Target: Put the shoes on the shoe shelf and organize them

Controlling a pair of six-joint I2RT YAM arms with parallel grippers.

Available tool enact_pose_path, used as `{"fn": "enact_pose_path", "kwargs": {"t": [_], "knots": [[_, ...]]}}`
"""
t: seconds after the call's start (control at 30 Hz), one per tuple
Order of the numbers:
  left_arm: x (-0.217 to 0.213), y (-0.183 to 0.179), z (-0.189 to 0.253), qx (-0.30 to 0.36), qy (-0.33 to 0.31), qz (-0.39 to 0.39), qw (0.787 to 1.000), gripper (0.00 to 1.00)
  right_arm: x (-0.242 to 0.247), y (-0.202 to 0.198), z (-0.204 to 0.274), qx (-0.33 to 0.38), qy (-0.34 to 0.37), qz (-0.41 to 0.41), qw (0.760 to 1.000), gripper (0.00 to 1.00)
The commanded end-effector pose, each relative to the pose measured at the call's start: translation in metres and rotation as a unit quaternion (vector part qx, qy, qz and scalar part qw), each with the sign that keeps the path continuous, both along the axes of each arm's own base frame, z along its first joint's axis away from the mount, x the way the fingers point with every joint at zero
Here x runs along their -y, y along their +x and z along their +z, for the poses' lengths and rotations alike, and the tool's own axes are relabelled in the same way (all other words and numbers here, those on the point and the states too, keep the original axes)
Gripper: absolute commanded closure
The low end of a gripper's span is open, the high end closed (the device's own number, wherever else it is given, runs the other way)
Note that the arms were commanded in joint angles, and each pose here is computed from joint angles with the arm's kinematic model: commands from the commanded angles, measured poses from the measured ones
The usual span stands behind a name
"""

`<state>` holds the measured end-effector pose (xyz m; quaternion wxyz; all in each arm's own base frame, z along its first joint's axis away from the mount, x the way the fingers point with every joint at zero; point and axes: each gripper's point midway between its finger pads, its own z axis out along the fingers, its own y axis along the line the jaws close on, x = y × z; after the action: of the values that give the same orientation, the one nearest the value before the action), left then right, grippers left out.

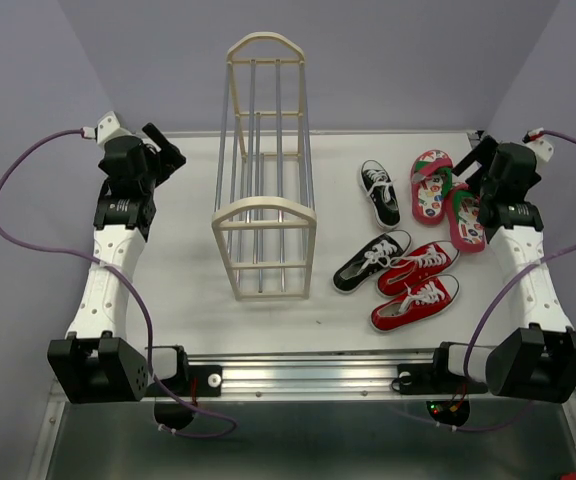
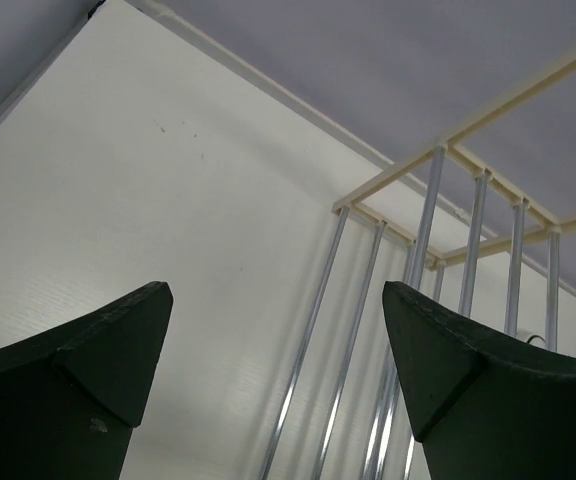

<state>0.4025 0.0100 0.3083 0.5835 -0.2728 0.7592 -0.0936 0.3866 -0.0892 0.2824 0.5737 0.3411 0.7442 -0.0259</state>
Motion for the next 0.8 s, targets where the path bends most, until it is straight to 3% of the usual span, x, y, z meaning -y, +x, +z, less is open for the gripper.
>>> {"fn": "enact_pose_path", "kwargs": {"t": [0.0, 0.2, 0.33, 0.57, 0.77], "knots": [[-0.003, 0.009, 0.028, 0.041, 0.014, -0.024, 0.999, 0.01, -0.014, 0.004, -0.001, 0.002, -0.011, 0.055, 0.998, 0.0], [0.001, 0.006, 0.021, 0.041, 0.023, -0.043, 0.998, 0.01, -0.072, 0.019, 0.006, 0.045, -0.005, 0.227, 0.973, 0.0], [0.004, -0.001, 0.023, 0.051, 0.017, -0.048, 0.997, 0.01, -0.124, 0.026, -0.004, 0.01, -0.04, 0.295, 0.954, 0.0], [0.006, -0.017, 0.031, 0.069, 0.017, -0.051, 0.996, 0.01, -0.144, 0.039, -0.038, -0.045, -0.043, 0.306, 0.95, 0.0], [0.028, -0.02, 0.026, 0.073, -0.002, -0.109, 0.991, 0.01, -0.175, 0.041, -0.083, -0.105, -0.063, 0.368, 0.922, 0.0]]}}
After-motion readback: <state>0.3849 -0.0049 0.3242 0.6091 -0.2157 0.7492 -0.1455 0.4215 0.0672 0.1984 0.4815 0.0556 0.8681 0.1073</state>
